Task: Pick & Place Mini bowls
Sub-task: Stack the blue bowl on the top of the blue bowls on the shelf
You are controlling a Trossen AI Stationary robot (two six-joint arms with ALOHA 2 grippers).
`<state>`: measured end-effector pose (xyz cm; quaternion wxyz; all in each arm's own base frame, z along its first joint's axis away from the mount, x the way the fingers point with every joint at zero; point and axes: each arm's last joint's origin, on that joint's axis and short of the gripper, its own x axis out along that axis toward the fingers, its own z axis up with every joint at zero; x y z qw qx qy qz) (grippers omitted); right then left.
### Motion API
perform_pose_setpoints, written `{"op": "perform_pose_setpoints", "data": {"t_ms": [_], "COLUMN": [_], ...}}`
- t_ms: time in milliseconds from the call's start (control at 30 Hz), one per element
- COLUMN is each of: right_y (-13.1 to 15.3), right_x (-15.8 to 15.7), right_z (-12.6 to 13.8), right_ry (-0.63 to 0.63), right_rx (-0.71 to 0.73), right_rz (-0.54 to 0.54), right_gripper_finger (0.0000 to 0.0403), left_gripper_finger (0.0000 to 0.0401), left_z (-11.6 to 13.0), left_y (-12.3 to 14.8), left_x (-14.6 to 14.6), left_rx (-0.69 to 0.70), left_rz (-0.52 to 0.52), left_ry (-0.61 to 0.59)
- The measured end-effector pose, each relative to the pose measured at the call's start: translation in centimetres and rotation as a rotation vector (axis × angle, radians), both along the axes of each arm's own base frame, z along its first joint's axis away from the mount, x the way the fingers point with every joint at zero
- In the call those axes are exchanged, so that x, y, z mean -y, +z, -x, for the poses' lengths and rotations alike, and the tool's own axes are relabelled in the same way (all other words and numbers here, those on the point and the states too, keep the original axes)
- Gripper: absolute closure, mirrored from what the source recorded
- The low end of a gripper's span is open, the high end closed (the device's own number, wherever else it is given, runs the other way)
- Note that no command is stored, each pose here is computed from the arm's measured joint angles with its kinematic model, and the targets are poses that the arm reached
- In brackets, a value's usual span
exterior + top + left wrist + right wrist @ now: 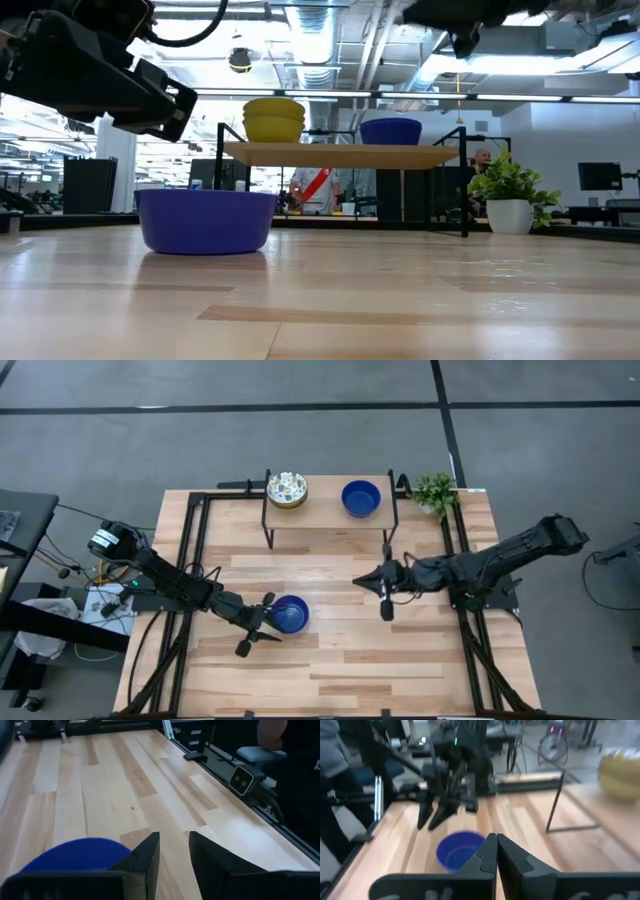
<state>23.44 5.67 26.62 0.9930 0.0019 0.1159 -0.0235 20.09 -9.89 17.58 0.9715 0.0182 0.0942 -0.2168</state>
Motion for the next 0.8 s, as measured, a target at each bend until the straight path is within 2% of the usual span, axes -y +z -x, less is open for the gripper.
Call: {"op": "perform_pose_setpoints", "data": {"t_ms": [200,400,567,800], "right_y": [-2.3,-1.7,-1.6,-1.7], "right_x": [-1.0,-2.3,-3.2,-4.3], "right_z": [-1.3,-1.0,-0.5,-0.2], "right_ry": [0.01,0.059,0.094,0.136], "right_rx": [-0.095,-0.044,-0.04,-0.046], "right_rz": [-0.018,-0.041,-0.064,-0.064], "right_gripper_finger": [0.0401,0.0401,0.0401,0.0402], "left_gripper_finger": [0.0297,0.0295,0.0273,0.0237], "left_z": [-0.2,-0.5,-1.1,-2.4], "left_y": [0.1,0.1,0.6,1.8], "left_x": [-0.3,-1.0,-1.3,-1.0], "left_rx": [0.019,0.015,-0.001,-0.113], "left_rz": [-0.005,0.001,-0.004,-0.069], "left_ry": [0.014,0.052,0.077,0.119]}}
